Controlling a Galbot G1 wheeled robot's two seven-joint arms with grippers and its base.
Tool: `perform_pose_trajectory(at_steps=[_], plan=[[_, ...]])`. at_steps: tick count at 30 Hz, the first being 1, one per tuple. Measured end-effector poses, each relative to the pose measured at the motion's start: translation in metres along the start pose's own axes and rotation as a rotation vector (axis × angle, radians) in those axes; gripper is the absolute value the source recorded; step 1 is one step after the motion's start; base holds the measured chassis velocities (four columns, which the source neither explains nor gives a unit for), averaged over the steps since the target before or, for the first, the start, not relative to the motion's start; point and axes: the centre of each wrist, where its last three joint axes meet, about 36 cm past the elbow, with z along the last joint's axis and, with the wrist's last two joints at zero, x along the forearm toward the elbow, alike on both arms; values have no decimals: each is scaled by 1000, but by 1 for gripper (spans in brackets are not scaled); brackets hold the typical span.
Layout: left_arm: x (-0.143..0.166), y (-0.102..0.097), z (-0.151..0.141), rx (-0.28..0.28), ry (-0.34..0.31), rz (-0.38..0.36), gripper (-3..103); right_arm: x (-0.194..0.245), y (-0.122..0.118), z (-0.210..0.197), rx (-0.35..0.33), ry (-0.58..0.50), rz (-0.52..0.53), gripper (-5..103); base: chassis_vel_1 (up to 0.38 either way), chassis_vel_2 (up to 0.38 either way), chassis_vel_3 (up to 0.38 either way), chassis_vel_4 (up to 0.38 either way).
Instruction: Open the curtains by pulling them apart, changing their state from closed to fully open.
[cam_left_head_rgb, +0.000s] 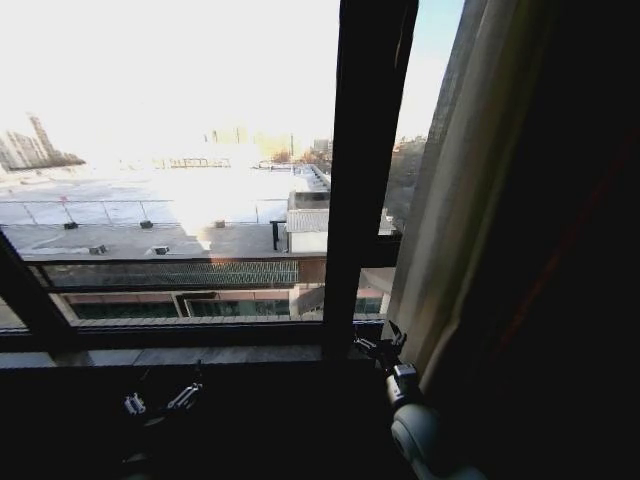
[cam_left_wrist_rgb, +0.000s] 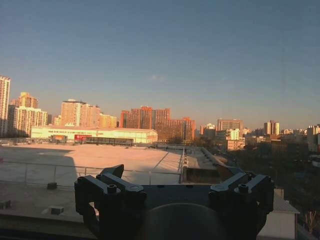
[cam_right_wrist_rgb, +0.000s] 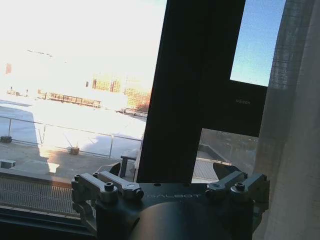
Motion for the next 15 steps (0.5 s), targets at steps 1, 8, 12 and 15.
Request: perform_pose_trajectory(at_steps=[1,8,12,15], plan=[[0,0,0,1,1,1,100,-1,-1,1,5,-4,0,100,365,368,-378,-349],[1,0,1,-1,-5,0,100,-1,-2,5,15,-11,-1,100,368,356,-365,-350],[2,0,1,-2,-5,-1,100,-1,0,7,25,-11,-5,100,342,377,-335,-366],[2,0,1,-3,-5,-1,100,-1,1,8,31,-10,-6,100,302,371,-323,-371]])
